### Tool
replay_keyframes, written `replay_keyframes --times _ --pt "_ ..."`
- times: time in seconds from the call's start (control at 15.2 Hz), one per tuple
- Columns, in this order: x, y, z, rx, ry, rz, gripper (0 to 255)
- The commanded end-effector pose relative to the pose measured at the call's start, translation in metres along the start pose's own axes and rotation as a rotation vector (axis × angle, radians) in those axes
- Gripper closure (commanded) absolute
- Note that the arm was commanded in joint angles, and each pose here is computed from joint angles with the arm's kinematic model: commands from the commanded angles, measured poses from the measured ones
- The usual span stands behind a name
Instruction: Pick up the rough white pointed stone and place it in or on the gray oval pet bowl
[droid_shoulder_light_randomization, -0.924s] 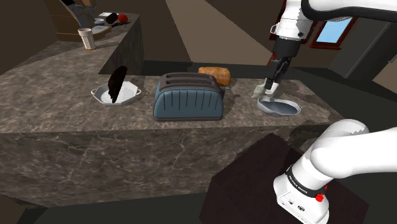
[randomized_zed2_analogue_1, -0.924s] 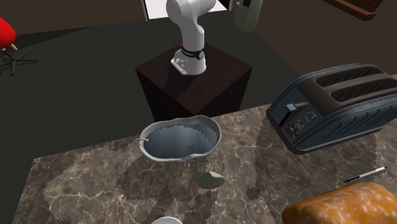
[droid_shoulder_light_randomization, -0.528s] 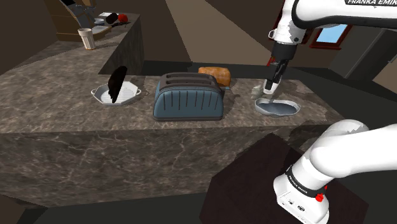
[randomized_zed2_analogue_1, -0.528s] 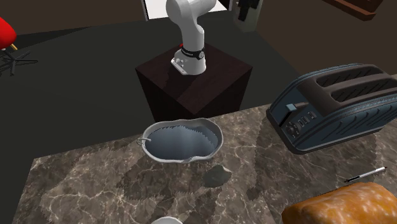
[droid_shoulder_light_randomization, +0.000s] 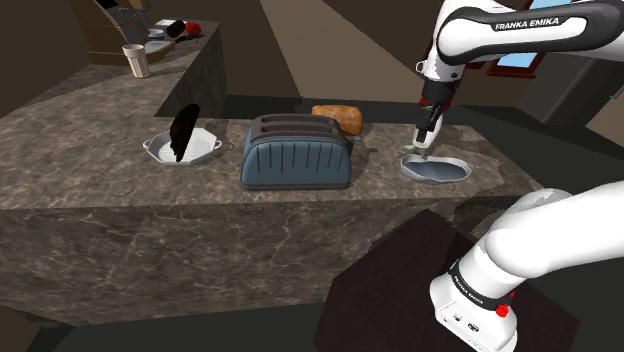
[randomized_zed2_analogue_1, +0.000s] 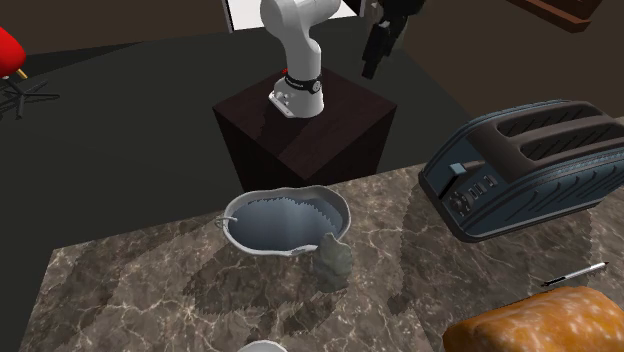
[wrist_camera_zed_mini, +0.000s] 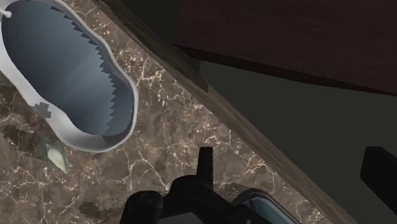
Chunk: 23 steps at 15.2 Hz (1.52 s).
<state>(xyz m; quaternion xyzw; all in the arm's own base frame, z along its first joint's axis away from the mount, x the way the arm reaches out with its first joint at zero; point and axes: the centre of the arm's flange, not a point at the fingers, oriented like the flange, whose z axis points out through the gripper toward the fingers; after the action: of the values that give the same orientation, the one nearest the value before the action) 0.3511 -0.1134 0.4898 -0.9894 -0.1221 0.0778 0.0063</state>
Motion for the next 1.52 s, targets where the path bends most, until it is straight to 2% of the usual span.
replay_keyframes --times 0.0,1.45 --pt "0.007 0.023 0.010 -0.012 -0.010 -0.017 0" --pt "0.109 0.262 0.110 -0.132 -0.112 -0.185 0"
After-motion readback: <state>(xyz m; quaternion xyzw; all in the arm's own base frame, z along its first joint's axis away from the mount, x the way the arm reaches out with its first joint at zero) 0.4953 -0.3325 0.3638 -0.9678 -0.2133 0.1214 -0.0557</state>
